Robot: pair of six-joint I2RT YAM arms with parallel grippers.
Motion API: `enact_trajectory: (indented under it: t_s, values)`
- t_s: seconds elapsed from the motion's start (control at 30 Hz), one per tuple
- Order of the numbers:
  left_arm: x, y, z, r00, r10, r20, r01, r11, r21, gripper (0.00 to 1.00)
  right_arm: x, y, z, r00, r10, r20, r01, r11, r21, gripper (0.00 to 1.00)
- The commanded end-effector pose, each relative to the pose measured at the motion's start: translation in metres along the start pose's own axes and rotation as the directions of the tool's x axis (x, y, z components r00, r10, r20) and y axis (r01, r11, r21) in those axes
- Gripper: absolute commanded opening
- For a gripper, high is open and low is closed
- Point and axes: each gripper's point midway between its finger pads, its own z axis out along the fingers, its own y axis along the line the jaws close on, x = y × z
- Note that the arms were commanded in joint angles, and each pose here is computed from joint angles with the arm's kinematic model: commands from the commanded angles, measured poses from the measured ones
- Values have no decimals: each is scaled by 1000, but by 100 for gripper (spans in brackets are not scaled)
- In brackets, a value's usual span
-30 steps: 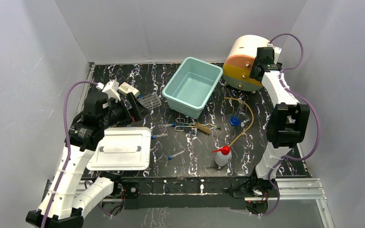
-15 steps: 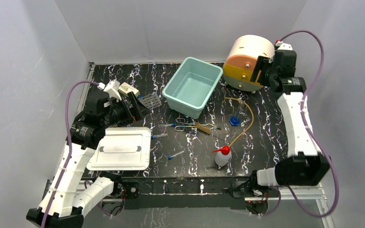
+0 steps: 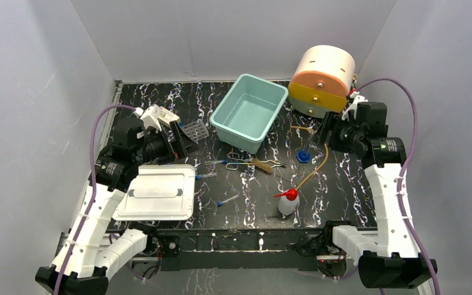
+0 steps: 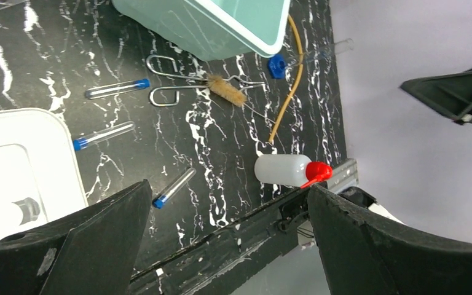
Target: Organize the chemistry lab equipment
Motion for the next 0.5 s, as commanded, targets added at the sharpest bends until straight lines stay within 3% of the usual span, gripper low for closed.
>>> enact_trajectory:
  t_s: [0.0,0.23,0.47]
  values:
    - [11,-19,1,997,43,-58,-36,992,120,98,33,-5,-2,997,29,-70,-28,1000,8,76]
    - [12,-18,3,998,34,-58,-27,993,117,97,31,-29,40,998,33,-46,-29,995,98,73]
    - [16,-18,8,996,13,-93,-2,993,119,97,20,-30,85,1000,-4,5,3,996,90,71]
